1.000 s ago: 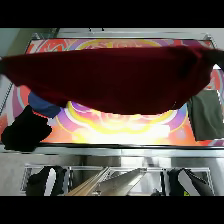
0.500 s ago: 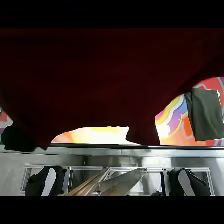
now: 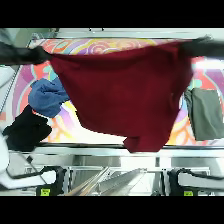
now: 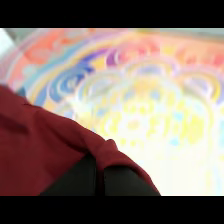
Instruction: Fold the shirts.
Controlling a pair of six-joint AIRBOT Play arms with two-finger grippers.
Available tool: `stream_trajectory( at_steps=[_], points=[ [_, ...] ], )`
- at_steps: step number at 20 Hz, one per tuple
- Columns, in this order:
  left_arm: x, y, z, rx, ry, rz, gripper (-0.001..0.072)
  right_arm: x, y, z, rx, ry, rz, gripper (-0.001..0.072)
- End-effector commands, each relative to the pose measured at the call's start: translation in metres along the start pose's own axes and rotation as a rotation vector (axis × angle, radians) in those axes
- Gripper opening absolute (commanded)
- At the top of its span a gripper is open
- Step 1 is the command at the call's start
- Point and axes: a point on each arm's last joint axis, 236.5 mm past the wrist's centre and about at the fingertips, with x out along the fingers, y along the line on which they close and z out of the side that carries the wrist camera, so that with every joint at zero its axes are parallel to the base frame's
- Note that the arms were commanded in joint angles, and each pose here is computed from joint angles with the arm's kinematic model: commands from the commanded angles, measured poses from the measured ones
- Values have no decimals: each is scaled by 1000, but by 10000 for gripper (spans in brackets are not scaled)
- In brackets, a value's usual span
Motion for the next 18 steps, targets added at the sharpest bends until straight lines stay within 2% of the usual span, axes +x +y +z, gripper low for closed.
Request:
stream_trajectory(
  at_steps=[1, 3, 7, 11, 18],
  points=[
    [109, 62, -41, -74, 123, 21, 17, 97, -80, -93, 165, 154, -19, 20],
    [140, 94, -42, -102, 118, 40, 17, 122, -117, -119, 282, 145, -62, 19],
    [172, 109, -21, -14, 98, 29, 17, 131, -146, -140, 447, 136, -37, 18],
    [175, 107, -12, 15, 94, 21, 17, 114, -144, -154, 461, 191, 16, 19],
    [187, 126, -85, -24, 285, 14, 17, 108, -154, -203, 463, 331, -1, 19]
  ],
)
